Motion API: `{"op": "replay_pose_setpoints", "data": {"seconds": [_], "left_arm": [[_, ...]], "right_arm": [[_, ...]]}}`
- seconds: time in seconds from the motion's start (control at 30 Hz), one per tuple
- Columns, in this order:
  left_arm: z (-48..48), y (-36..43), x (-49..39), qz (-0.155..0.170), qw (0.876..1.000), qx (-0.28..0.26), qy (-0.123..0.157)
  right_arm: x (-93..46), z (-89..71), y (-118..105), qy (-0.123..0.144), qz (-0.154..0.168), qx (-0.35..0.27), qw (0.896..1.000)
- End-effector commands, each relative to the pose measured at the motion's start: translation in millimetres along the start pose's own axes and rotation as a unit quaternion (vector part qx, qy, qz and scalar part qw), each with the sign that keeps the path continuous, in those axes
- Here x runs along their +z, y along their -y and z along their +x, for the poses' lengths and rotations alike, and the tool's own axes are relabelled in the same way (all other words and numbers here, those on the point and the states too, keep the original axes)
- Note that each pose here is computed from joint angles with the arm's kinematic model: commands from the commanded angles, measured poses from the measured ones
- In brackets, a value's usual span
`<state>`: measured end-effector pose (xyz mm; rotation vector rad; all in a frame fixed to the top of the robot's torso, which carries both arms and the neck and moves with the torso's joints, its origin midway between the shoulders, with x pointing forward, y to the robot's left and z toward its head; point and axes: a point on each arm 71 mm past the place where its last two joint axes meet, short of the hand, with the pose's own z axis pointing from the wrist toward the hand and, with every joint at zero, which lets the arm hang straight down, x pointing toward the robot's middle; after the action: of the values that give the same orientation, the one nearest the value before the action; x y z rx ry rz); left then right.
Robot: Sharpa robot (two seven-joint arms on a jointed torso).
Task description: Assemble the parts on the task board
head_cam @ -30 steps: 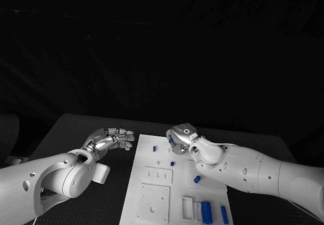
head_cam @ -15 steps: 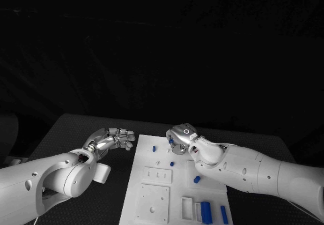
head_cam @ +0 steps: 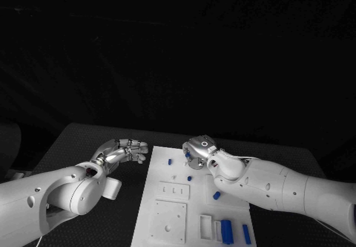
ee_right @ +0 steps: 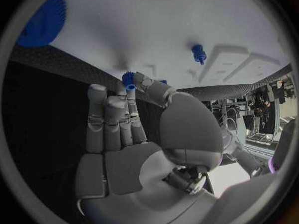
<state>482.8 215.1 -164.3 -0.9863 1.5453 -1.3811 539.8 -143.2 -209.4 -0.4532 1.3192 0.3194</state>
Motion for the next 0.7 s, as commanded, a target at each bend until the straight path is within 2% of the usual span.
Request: {"op": "replay_pose_setpoints", "data": {"seconds": [0.03,0.53,0.7], "left_arm": [[2.4,1.8,0.1,0.005,1.000,0.000,-0.009],[2.8,1.8,0.1,0.005,1.000,0.000,-0.009],[2.2,1.7,0.0,0.005,1.000,0.000,-0.008]], "right_arm": [[-2.2,5.7,-1.5,-0.021,-0.006,-0.003,1.000],[-0.9,8.1,-0.6,-0.032,-0.002,0.007,0.999],[0.4,8.4,-0.5,-0.028,0.001,0.017,0.999]]}}
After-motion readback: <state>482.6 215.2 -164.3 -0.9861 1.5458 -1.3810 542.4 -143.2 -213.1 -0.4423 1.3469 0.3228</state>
